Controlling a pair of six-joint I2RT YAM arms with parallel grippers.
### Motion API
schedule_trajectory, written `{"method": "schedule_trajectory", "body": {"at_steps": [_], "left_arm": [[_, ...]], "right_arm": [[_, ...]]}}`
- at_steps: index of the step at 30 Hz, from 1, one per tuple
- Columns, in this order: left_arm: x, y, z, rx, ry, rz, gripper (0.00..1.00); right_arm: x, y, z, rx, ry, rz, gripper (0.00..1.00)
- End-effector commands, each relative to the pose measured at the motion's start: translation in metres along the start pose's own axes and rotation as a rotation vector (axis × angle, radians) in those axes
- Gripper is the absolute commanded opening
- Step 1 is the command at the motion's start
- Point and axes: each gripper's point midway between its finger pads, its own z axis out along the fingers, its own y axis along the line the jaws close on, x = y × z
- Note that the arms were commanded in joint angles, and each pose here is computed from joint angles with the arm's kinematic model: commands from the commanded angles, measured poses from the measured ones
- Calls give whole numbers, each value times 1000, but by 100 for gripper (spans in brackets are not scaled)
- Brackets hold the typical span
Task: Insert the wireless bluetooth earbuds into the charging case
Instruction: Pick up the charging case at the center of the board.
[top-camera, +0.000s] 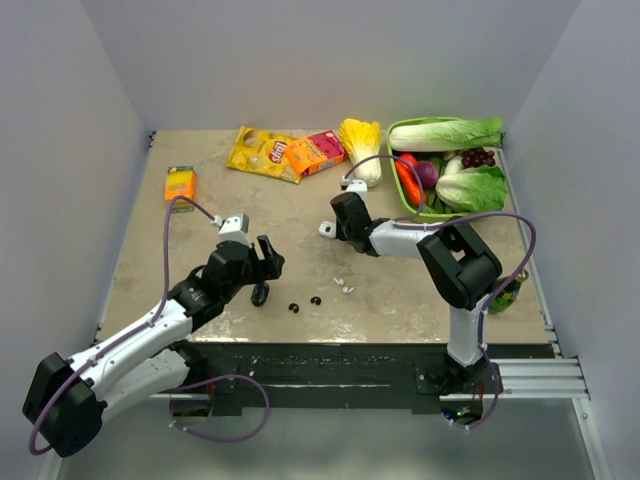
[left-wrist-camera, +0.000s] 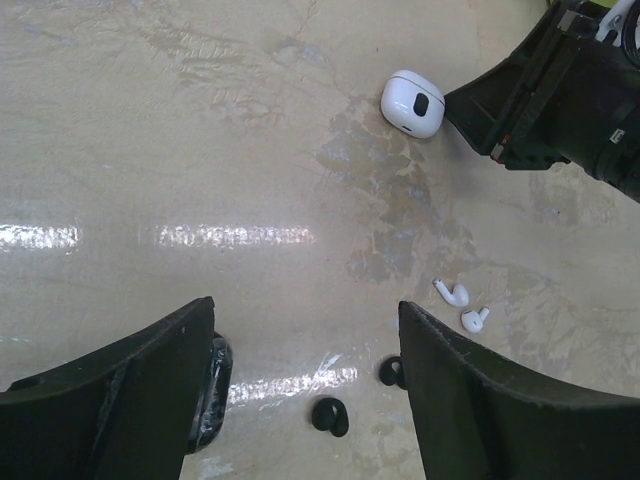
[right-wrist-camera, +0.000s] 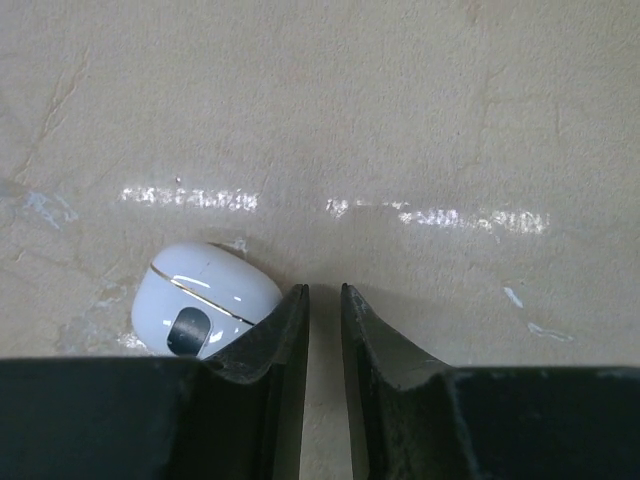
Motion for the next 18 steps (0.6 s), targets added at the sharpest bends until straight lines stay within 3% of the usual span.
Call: {"method": "schedule_trajectory", "body": {"at_steps": [1,6,10,12,13,14,16,18], "left_arm": [[-2,-5,0,24,-8,22,78],[-1,-5,0,23,-5,25,78],[-3,-5,2,18,-8,28,84],[-3,0,6,-25,0,25,88],[-9,-3,8,-35,-9,12,100],[-10,-2,10,-54,-3,16,100],[-14,-5,19,-79,6,24,100],[-17,-9,32,-112,16,36,100]], "right_arm": [[-22,2,6,5,-41,-5,23],[-20,0,11,21,-35,-14,24],[-35,-17,-14,74,-86,30,27],[-54,-25,-42,78,-146,62,36],[-56,-26,-51,71,-151,64,42],[-73,-27,-71,58,-194,81,51],[-65,-29,-88,59,-190,53,58],[-73,-27,-115,40,-239,47,83]]}}
